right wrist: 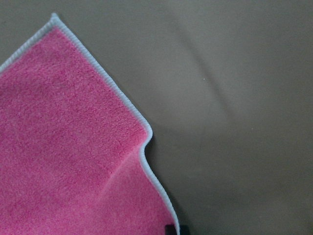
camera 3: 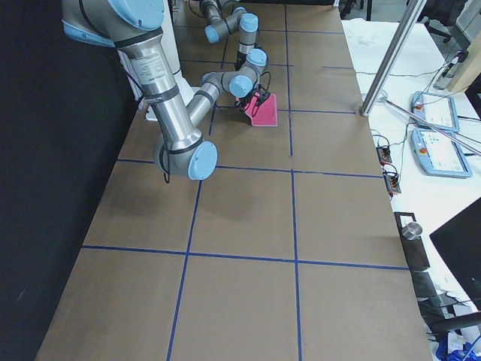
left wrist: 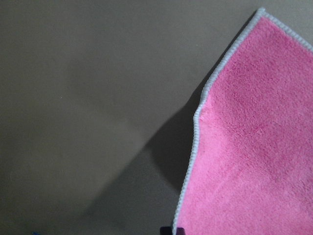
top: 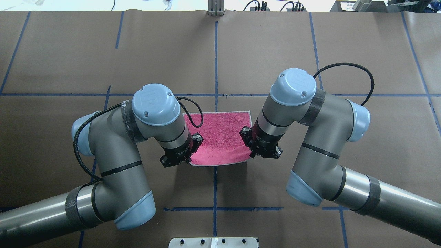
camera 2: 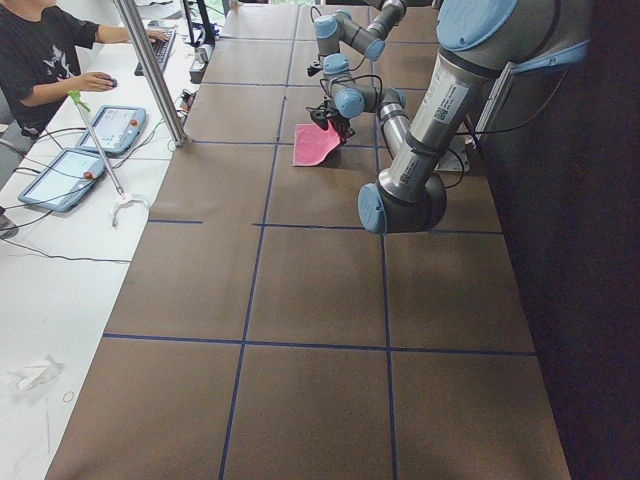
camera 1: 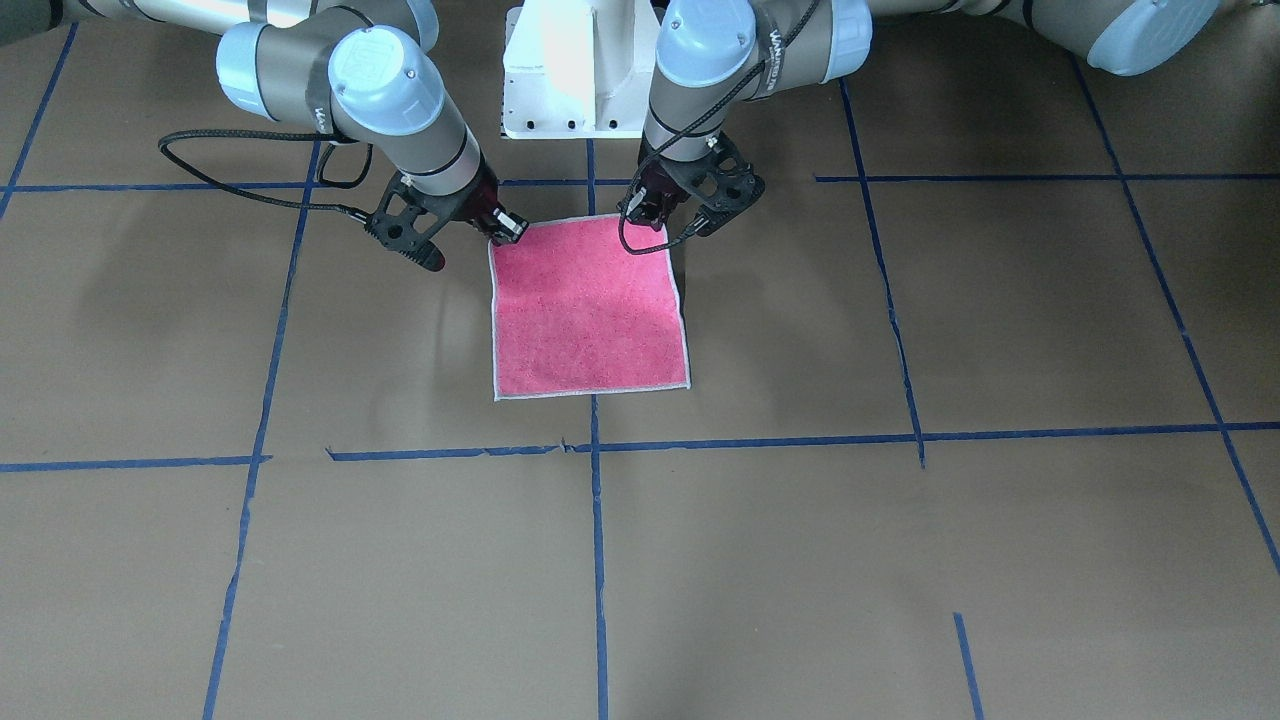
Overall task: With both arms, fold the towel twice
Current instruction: 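Lift the near towel edge with both grippers and carry it farther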
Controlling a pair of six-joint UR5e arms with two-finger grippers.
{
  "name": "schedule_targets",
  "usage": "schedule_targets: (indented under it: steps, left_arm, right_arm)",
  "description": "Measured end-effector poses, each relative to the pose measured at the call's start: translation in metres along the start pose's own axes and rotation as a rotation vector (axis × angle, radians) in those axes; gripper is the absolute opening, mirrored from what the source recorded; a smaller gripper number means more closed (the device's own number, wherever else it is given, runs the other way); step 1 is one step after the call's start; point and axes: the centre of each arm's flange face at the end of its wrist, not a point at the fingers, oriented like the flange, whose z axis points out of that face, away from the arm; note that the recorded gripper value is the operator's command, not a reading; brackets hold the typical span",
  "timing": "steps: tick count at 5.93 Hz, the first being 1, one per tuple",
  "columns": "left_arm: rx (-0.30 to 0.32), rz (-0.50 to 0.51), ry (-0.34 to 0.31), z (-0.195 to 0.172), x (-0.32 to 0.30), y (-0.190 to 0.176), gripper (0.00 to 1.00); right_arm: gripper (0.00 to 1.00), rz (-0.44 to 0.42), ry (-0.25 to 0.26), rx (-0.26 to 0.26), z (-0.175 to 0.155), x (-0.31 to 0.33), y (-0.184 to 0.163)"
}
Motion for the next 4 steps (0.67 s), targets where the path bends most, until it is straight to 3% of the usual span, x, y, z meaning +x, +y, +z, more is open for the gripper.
schedule_targets:
  steps: [4]
  left_arm:
    - [-0.009,-0.068,0.048,0.010,0.011,-0.018,0.00]
  right_arm:
    - [0.03,0.094,0.026,-0.034,0.003,0.001,-0.016]
